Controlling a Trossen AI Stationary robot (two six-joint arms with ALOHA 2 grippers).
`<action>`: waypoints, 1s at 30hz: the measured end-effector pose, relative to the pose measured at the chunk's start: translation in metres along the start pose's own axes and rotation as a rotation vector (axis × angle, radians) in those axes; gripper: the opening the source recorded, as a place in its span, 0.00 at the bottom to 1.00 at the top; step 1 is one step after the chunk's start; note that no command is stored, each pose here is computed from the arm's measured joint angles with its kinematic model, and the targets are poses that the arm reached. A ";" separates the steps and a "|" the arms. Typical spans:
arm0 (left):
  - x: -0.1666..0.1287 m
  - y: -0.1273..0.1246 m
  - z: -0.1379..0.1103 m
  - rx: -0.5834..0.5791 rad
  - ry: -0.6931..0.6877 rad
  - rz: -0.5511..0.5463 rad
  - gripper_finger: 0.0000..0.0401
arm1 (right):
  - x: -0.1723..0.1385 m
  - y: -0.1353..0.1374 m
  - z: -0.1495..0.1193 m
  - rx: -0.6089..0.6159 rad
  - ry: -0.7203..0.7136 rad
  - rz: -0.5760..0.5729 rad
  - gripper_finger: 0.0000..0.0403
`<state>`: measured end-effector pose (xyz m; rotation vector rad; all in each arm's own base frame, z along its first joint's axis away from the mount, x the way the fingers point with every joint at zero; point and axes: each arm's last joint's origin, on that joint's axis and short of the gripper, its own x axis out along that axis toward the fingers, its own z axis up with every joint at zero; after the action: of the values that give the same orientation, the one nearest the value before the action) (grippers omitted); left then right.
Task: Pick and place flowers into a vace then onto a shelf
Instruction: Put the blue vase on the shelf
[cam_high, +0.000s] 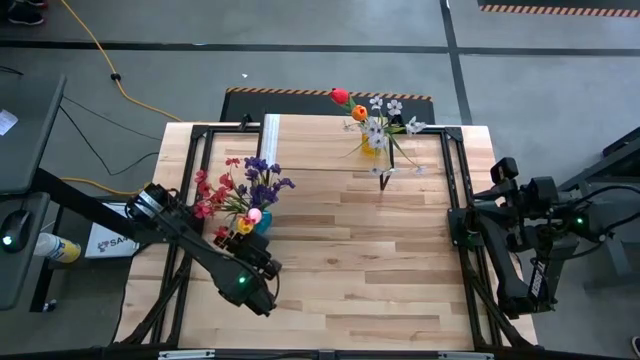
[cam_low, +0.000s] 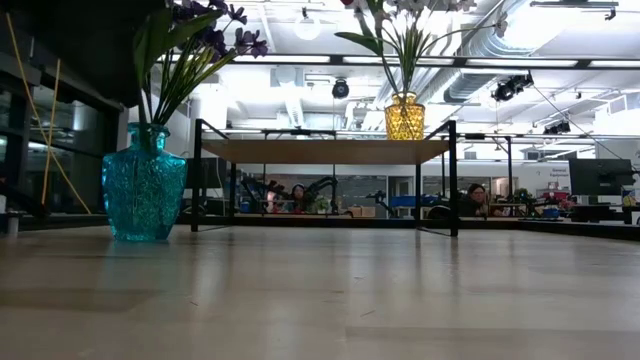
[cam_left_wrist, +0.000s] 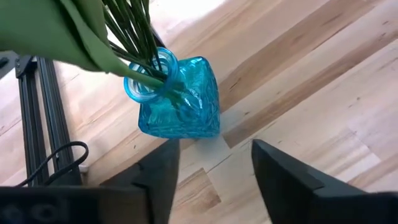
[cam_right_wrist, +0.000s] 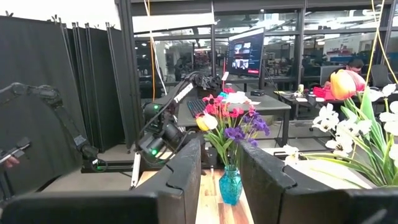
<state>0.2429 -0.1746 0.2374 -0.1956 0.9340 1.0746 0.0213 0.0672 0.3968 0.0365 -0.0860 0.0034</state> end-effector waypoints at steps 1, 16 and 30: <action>0.000 0.000 0.000 0.001 0.000 0.000 0.60 | 0.000 0.000 0.000 -0.002 0.000 0.000 0.25; 0.000 0.000 0.001 0.079 -0.016 -0.001 0.89 | 0.000 -0.003 -0.004 0.013 0.000 -0.016 0.25; 0.000 -0.001 0.005 0.210 -0.148 -0.007 0.93 | 0.000 -0.005 -0.004 0.011 -0.015 -0.043 0.25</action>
<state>0.2459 -0.1724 0.2400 0.0535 0.9044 0.9639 0.0216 0.0624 0.3922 0.0498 -0.1000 -0.0390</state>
